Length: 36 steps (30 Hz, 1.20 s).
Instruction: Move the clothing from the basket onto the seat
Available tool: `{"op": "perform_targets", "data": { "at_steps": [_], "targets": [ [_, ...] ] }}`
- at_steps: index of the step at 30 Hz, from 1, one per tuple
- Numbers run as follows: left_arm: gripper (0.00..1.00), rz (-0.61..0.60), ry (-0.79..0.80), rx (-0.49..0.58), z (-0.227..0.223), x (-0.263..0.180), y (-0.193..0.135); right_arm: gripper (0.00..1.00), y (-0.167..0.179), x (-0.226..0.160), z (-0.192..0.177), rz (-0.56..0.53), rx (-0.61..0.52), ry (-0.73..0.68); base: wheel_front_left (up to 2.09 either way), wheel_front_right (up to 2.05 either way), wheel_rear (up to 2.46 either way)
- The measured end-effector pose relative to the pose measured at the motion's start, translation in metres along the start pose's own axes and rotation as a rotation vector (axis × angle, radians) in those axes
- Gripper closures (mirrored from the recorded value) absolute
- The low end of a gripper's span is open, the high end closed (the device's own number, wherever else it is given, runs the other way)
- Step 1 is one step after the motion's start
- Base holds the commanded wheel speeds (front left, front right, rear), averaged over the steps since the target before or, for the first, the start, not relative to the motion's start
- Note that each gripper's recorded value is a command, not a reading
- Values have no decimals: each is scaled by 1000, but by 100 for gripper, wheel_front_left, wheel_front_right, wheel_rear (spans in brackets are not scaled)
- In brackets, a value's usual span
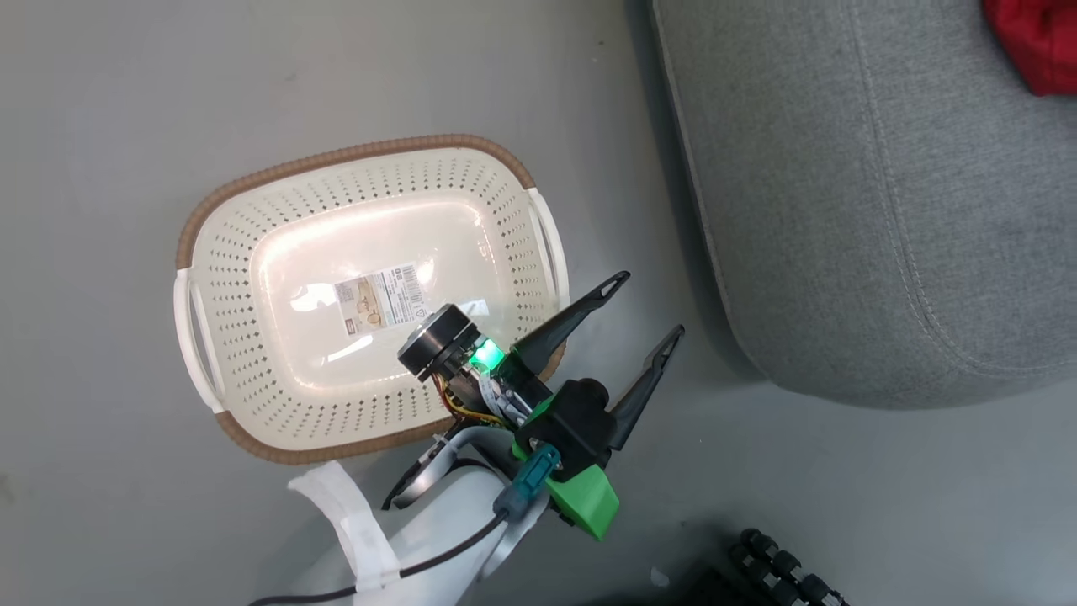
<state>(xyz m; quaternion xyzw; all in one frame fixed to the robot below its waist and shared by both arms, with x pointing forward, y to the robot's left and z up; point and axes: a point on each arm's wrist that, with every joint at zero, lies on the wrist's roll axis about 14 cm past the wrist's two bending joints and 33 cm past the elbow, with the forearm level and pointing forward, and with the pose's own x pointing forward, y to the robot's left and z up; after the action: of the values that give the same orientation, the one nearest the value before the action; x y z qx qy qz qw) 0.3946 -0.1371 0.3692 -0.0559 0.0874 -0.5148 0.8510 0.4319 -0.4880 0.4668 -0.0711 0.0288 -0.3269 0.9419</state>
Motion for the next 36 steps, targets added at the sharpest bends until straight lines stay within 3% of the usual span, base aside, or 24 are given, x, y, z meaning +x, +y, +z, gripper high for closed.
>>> {"op": "perform_targets", "data": {
  "at_steps": [5,10,17,25,36],
  "targets": [
    [0,65,-25,-2,14,-5,2,0,-10,-43,-20,-25,63,60,0,0,0],
    [0,149,-14,-53,19,-18,5,0,2,-73,-20,44,88,76,0,0,0],
    [0,328,-59,-77,48,-50,23,0,54,-113,-3,254,102,49,0,0,0],
    [0,585,-133,-56,79,-116,41,0,124,-174,16,521,167,20,0,0,0],
    [0,862,-272,25,119,-222,49,0,180,-250,68,768,267,-112,0,0,0]
  ]
}}
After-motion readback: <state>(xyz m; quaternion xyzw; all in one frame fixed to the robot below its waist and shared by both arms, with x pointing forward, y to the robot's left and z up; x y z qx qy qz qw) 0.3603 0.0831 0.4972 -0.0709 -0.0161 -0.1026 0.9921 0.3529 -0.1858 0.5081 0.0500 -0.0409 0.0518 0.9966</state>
